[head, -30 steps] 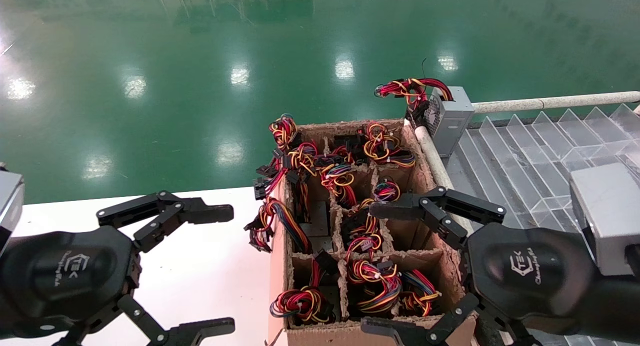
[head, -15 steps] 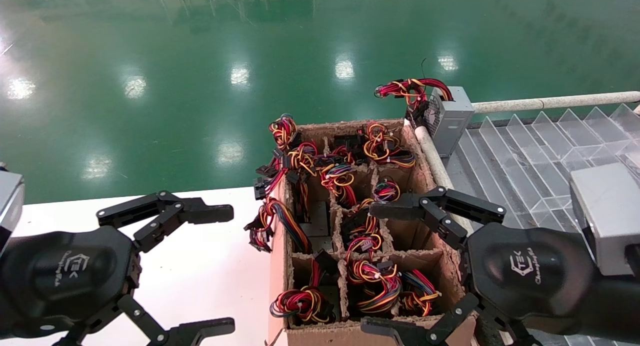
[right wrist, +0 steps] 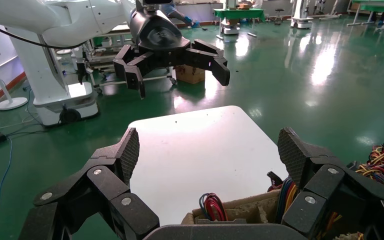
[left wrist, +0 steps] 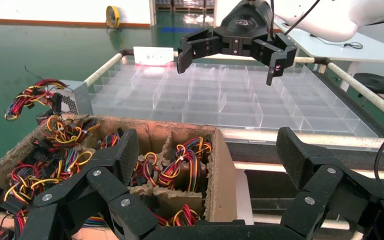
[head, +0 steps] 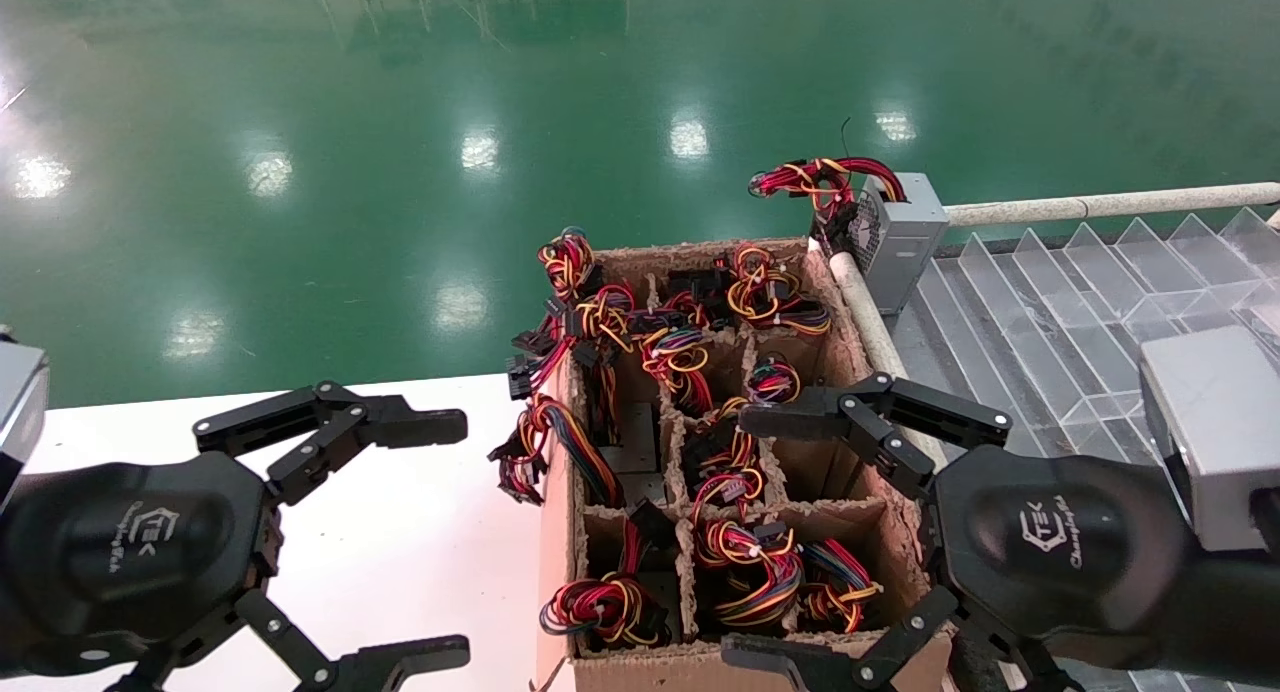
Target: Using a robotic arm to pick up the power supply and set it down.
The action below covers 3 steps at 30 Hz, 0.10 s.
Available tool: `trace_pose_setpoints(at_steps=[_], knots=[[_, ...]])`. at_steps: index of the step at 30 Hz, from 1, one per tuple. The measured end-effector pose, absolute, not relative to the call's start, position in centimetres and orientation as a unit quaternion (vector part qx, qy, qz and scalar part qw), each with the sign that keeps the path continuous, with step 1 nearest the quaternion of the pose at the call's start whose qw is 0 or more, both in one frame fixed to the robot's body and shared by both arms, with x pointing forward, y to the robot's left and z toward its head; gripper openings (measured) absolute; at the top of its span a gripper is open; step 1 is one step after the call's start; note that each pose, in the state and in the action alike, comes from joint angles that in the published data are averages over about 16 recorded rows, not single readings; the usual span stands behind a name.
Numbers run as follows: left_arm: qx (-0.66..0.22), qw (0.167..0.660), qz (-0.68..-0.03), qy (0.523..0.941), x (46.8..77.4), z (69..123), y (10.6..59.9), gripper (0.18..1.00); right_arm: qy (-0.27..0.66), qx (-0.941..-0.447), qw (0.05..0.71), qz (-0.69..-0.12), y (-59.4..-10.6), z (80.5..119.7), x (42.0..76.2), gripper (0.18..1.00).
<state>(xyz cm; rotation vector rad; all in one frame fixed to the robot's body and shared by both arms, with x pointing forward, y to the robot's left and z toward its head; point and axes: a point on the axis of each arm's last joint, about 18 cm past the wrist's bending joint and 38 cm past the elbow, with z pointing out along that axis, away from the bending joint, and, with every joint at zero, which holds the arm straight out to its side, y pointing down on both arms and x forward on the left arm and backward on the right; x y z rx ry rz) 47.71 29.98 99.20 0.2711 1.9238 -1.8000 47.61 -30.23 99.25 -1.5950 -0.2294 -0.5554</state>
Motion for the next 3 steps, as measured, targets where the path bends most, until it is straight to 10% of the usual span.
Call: trace_pose_setpoints(at_steps=[3], knots=[[0.099,0.244,-0.659,0.704,47.71,99.20,29.98,1.001,-0.101,-0.704,0.658,-0.245,-30.23,99.25,47.61,1.000]])
